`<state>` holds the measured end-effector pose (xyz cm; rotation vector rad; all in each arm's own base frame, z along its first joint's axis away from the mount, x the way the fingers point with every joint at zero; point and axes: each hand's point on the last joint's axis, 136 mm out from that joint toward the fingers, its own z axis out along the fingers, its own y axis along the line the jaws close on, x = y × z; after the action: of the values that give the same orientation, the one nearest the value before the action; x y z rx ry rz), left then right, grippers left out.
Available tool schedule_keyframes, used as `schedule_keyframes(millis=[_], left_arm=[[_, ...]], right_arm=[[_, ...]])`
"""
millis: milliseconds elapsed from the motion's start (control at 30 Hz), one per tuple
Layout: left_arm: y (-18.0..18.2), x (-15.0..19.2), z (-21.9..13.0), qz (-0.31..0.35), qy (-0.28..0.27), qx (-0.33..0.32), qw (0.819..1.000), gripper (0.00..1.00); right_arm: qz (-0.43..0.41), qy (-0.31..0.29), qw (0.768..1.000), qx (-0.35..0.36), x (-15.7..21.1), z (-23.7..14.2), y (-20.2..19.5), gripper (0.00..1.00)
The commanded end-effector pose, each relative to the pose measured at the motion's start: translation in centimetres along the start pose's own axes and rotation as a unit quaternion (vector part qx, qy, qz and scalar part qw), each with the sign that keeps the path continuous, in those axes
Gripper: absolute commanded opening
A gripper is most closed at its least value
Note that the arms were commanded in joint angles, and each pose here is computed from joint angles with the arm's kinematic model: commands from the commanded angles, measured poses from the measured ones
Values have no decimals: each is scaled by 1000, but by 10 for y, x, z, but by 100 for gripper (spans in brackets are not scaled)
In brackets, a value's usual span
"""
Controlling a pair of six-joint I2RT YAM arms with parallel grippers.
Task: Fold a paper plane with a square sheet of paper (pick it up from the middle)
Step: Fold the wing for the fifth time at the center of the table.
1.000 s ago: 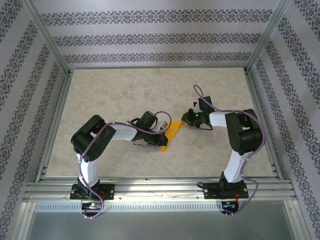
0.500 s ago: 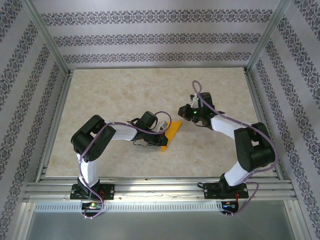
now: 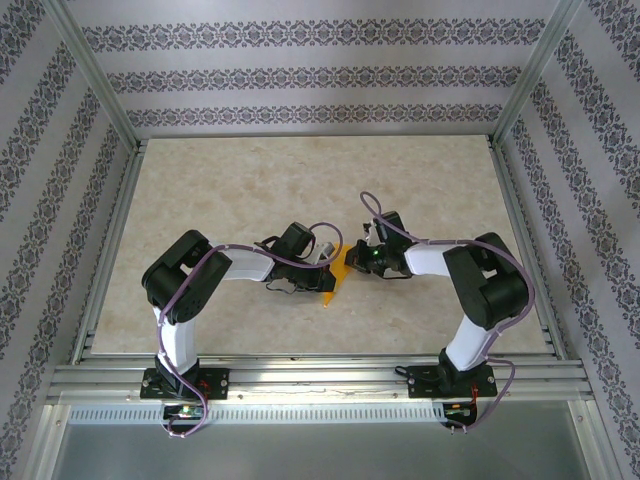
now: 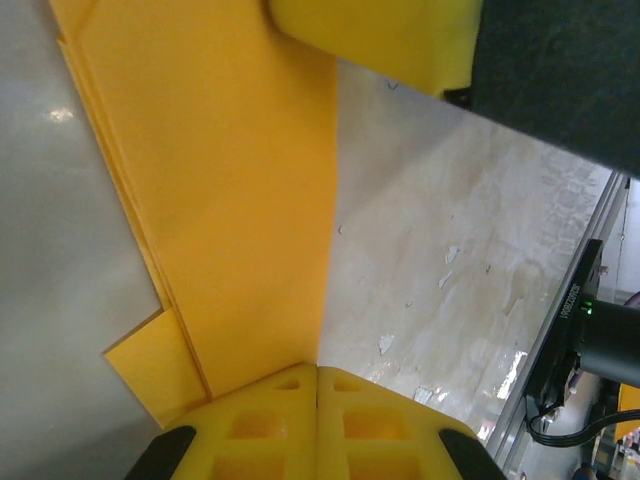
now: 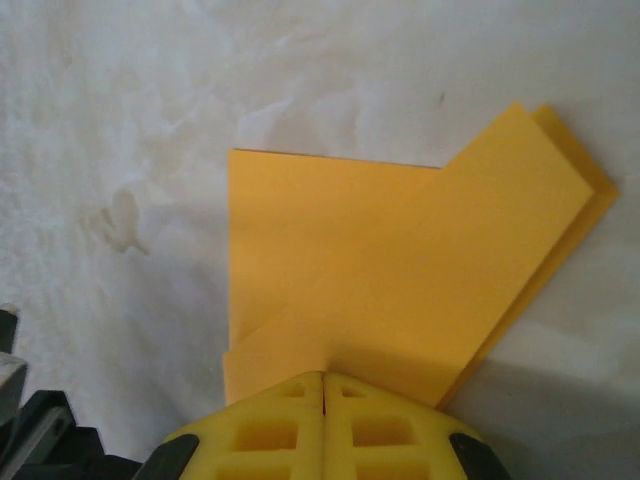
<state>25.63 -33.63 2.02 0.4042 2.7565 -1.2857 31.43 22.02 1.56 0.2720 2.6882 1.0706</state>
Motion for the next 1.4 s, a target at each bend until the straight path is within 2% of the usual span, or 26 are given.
schedule_keyframes(millis=[0,300,467,733,933,1100,1367], left_arm=[[16,37,3,-50,54,-26,997,0],[-29,-12,-14,-21,-16,11,1000,0],[-35,-30,-4,-32,-34,37,998,2],[-36,-43,8,-27,-34,42,998,4],[-18,-36,16,-27,-9,-21,999,7],[11,-8,21,-28,44,-87,995,7],[12,15,13,-33,58,-80,995,9]], right_arm=[[27,-2,998,49,4,2,-35,0],[19,8,999,46,9,-1,-37,0],[22,11,999,47,11,1,-38,0],[22,14,999,46,13,2,-36,0],[23,13,998,48,12,2,-35,0],[26,15,998,53,13,4,-38,0],[28,16,997,65,14,4,-45,0]])
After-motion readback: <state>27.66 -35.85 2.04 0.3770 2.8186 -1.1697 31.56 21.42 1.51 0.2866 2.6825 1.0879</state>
